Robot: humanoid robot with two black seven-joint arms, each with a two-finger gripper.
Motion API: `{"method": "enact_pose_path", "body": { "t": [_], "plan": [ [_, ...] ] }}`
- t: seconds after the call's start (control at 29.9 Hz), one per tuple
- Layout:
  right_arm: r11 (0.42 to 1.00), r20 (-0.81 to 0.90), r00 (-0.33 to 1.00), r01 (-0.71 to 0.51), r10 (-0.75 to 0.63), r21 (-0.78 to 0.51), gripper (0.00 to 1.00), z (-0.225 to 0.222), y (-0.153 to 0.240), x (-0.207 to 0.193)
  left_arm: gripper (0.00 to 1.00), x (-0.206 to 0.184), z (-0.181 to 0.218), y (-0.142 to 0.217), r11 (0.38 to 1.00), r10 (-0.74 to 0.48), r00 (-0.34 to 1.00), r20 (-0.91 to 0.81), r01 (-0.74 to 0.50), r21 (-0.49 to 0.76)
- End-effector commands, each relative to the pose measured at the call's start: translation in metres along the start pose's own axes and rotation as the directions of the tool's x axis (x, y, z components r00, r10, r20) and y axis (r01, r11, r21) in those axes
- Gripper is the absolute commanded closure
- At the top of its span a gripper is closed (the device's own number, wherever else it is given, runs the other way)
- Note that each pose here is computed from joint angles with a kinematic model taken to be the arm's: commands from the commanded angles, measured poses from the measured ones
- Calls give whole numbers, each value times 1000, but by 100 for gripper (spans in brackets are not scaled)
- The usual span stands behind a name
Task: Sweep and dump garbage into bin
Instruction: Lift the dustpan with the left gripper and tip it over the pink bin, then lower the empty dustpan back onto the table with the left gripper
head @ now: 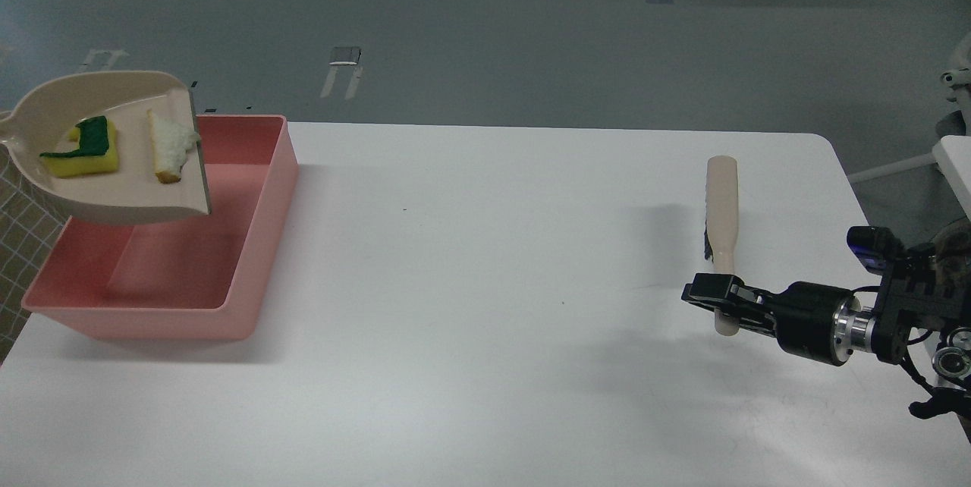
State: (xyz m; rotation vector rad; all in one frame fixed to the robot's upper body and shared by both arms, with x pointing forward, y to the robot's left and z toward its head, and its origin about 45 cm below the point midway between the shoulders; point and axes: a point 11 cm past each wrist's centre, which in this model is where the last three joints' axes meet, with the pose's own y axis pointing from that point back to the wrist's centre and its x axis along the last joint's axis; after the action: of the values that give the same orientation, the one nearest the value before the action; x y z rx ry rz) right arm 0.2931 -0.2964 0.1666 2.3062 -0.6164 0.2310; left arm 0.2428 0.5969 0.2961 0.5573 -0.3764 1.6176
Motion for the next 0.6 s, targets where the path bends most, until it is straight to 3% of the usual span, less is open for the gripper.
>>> {"method": "enact_pose_path", "body": {
  "t": [0.0, 0.17, 0.33, 0.57],
  "plan": [
    [1000, 0, 1000, 5, -5, 10, 100, -3, -3, -2, 100, 7, 7, -1, 1000, -17, 993, 118, 18, -6],
    [1000, 0, 1000, 9, -9, 14, 100, -4, -6, -3, 100, 13, 25, -7, 999, -31, 957, 289, 42, -32],
    [1000, -3, 1000, 7, -7, 17, 100, -6, -6, -2, 100, 22, 46, -12, 996, 3, 790, 613, 55, -75],
    [1000, -6, 1000, 6, -6, 22, 100, -8, -6, -1, 100, 31, 60, -15, 991, 81, 682, 727, 26, -134]
  ]
}}
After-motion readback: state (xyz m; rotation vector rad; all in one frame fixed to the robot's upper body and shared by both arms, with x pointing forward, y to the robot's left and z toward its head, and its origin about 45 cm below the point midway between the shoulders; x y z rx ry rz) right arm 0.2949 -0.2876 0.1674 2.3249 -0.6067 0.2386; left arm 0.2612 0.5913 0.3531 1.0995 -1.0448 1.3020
